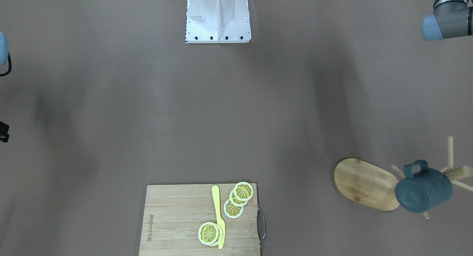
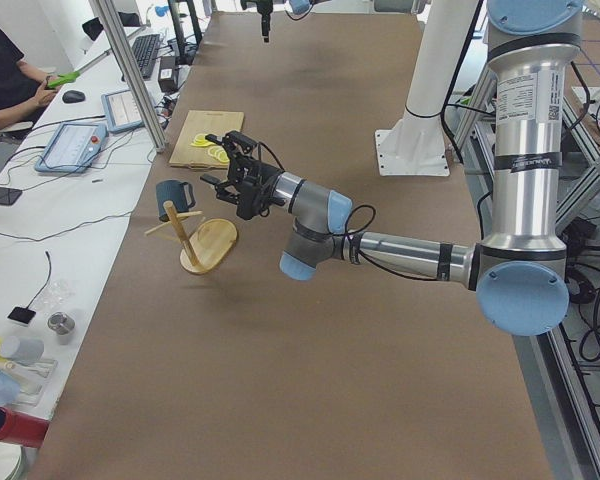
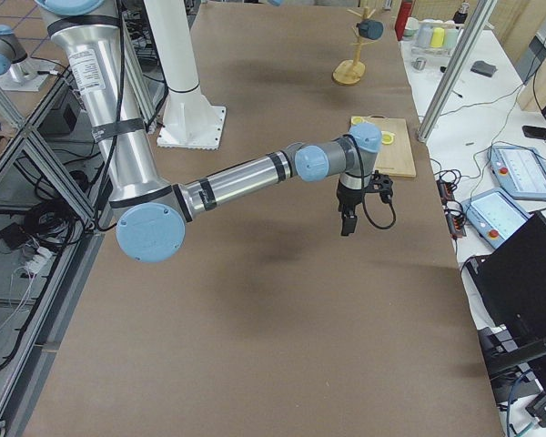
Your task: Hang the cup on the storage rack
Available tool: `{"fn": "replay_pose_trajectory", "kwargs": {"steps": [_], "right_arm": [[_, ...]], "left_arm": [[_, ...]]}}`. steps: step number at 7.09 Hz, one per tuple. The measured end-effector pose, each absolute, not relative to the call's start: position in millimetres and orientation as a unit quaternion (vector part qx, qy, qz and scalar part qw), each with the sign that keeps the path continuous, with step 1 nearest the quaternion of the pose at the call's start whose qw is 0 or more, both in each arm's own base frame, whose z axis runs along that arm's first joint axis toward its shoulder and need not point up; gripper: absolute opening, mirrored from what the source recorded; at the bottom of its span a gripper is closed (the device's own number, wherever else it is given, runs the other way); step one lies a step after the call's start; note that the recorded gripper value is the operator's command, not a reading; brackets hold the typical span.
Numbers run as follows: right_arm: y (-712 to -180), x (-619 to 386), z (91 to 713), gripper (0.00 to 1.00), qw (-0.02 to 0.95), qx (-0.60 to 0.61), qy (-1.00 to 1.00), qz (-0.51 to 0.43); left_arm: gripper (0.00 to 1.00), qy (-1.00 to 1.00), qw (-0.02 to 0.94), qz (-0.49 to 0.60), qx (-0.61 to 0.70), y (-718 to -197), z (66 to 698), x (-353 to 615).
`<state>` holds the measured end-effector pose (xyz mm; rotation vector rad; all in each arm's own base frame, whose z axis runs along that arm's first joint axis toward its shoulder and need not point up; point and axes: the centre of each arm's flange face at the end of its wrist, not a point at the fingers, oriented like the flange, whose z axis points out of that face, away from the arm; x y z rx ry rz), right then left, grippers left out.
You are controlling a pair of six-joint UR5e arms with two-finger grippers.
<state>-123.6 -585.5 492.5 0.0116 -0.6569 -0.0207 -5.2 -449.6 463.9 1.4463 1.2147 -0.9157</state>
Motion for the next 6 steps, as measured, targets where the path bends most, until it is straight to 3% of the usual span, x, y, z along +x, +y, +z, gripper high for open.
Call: {"fn": "replay_pose_trajectory", "kwargs": {"steps": [3,6], "right_arm": [[-570.2,-87.2,537.4,1.00,0.951,-0.003,-0.310,-0.023],[-557.4,-42.8,566.7,1.00,0.950,-0.002,-0.311,-0.033]], "left_arm": [[0.98,0.276,0.670,-0.299,0.620,-462.8,506.0,-34.3],[0.98,0.174,0.827,-0.169,0.507,-491.3,533.9,-89.3]]}}
